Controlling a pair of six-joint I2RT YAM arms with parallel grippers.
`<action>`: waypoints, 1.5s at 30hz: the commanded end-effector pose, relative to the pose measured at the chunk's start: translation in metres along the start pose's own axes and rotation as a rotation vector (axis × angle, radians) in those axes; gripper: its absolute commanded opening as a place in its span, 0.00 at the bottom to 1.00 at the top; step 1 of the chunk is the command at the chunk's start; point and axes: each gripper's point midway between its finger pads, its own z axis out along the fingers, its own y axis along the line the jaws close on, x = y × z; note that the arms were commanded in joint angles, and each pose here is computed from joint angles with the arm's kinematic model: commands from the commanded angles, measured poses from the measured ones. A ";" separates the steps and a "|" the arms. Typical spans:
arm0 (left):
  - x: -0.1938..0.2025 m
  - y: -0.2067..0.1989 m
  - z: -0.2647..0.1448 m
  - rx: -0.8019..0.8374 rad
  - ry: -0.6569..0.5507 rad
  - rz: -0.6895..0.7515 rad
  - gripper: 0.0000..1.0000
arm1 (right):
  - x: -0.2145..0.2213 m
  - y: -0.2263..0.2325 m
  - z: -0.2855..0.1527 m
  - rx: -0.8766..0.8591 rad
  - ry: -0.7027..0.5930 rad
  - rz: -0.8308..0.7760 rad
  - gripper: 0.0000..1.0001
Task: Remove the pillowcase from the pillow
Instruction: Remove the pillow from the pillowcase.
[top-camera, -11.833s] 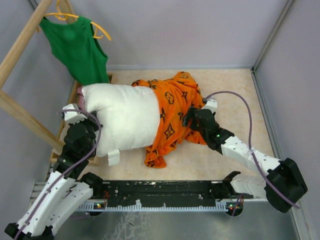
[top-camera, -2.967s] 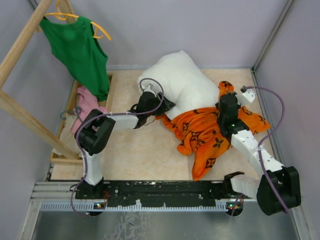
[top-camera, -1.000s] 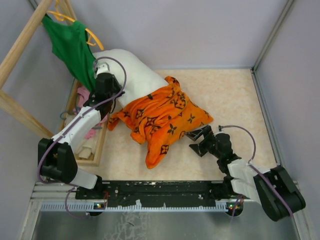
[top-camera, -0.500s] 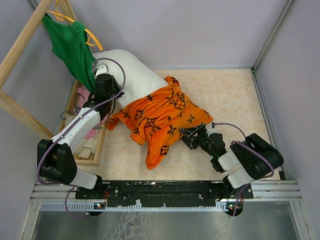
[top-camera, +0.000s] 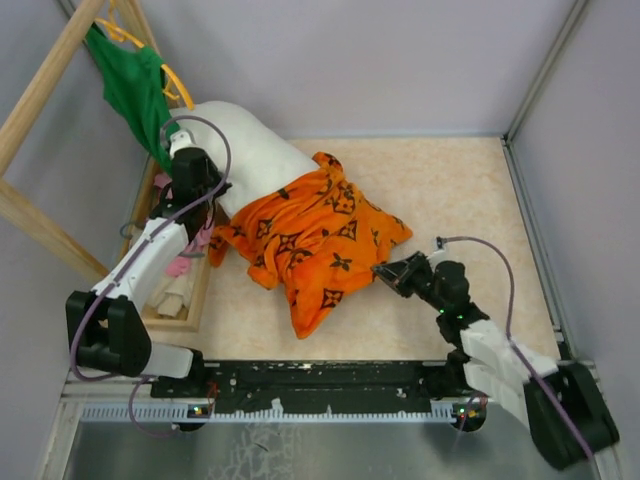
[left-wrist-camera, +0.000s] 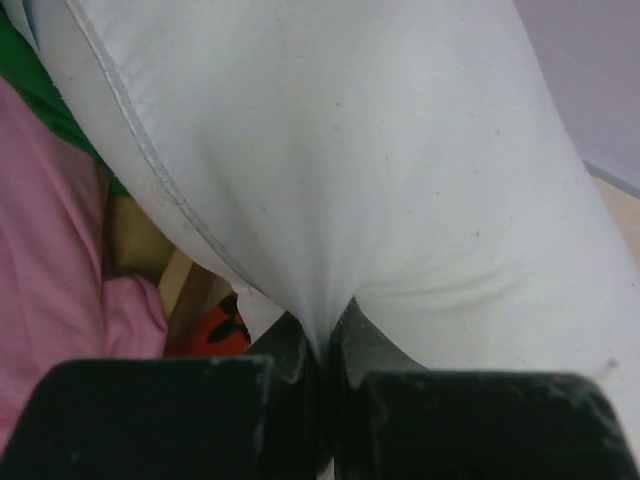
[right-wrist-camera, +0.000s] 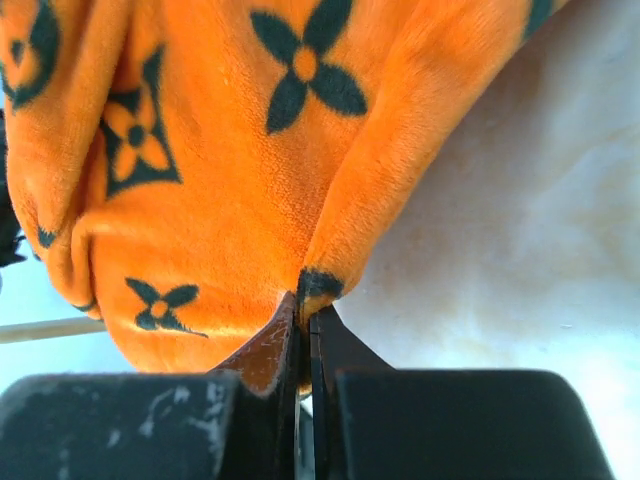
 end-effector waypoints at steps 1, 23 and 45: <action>-0.075 0.029 -0.024 -0.107 -0.249 -0.095 0.00 | -0.006 -0.081 -0.057 0.402 0.018 -0.106 0.00; -0.100 0.116 -0.071 -0.350 -0.429 -0.182 0.00 | -0.072 -0.031 -0.073 0.690 -0.208 -0.468 0.53; -0.082 0.109 -0.066 -0.288 -0.375 -0.180 0.00 | 0.185 0.107 0.066 -0.044 0.472 -0.893 0.96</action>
